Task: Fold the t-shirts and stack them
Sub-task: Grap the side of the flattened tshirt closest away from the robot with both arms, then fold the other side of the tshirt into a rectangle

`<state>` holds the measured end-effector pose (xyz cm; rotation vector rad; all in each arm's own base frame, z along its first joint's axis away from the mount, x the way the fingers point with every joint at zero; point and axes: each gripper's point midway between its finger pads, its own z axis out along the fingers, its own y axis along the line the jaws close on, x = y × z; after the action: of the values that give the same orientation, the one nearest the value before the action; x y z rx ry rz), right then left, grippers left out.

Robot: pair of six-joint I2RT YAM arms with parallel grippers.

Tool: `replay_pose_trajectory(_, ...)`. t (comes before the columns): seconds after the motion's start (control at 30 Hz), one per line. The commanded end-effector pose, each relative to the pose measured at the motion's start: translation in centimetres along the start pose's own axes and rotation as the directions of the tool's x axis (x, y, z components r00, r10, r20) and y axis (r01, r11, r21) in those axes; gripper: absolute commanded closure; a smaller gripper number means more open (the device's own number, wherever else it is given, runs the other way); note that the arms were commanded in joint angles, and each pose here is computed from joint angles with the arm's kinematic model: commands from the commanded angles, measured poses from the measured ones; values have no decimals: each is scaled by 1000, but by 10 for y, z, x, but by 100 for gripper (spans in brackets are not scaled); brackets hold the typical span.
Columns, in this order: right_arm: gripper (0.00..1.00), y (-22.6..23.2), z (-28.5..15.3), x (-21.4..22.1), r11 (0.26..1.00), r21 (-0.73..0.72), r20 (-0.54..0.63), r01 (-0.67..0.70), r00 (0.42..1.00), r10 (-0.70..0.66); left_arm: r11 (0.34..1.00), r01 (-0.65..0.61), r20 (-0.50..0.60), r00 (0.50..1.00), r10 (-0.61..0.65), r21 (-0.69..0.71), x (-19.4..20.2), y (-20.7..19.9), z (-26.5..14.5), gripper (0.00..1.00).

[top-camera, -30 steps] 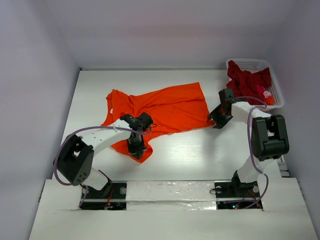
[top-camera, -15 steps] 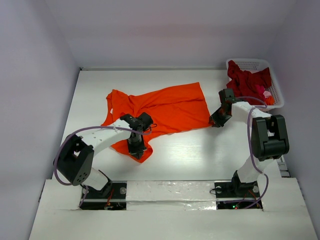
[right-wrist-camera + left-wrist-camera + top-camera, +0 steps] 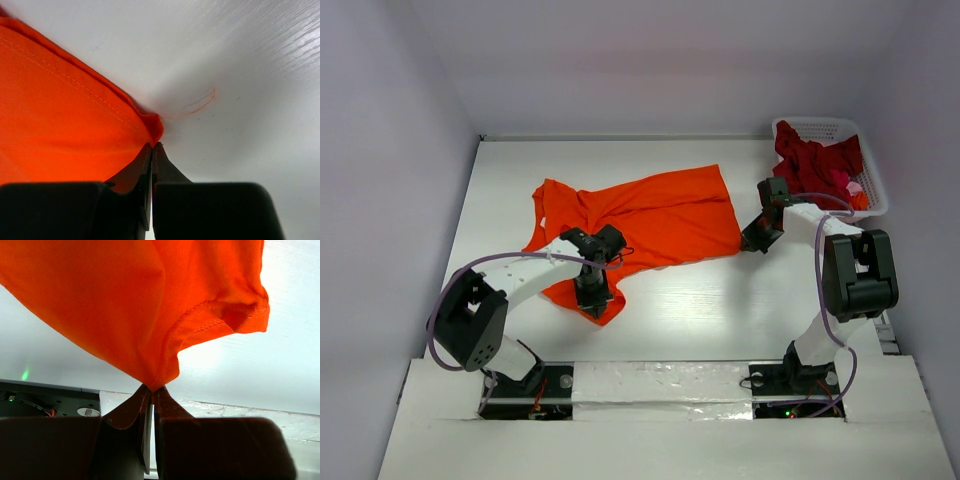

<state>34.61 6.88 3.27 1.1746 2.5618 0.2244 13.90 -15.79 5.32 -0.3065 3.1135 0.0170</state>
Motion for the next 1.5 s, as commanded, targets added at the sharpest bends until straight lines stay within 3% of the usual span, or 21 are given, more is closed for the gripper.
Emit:
replay_pose_trajectory(0.0,100,4,-7,-9,1000,-12,34,-10,999,10,1000,-13,15,1000,13,11,-4,-4,-12,100)
replay_pose_trajectory(0.33,100,8,-13,-12,1000,-23,37,-3,999,4,1000,4,30,1000,-5,11,-6,-5,-22,100)
replay_pose_trajectory(0.67,100,18,-30,-29,999,-30,96,28,995,-25,1000,9,137,990,-12,21,-36,-18,-64,100)
replay_pose_trajectory(1.13,100,42,-54,-54,996,-74,149,41,988,-29,999,25,196,980,-32,35,-63,-20,-92,100)
replay_pose_trajectory(1.47,100,54,-55,-70,994,-89,155,61,987,-47,985,161,250,953,-172,65,-107,15,-108,100)
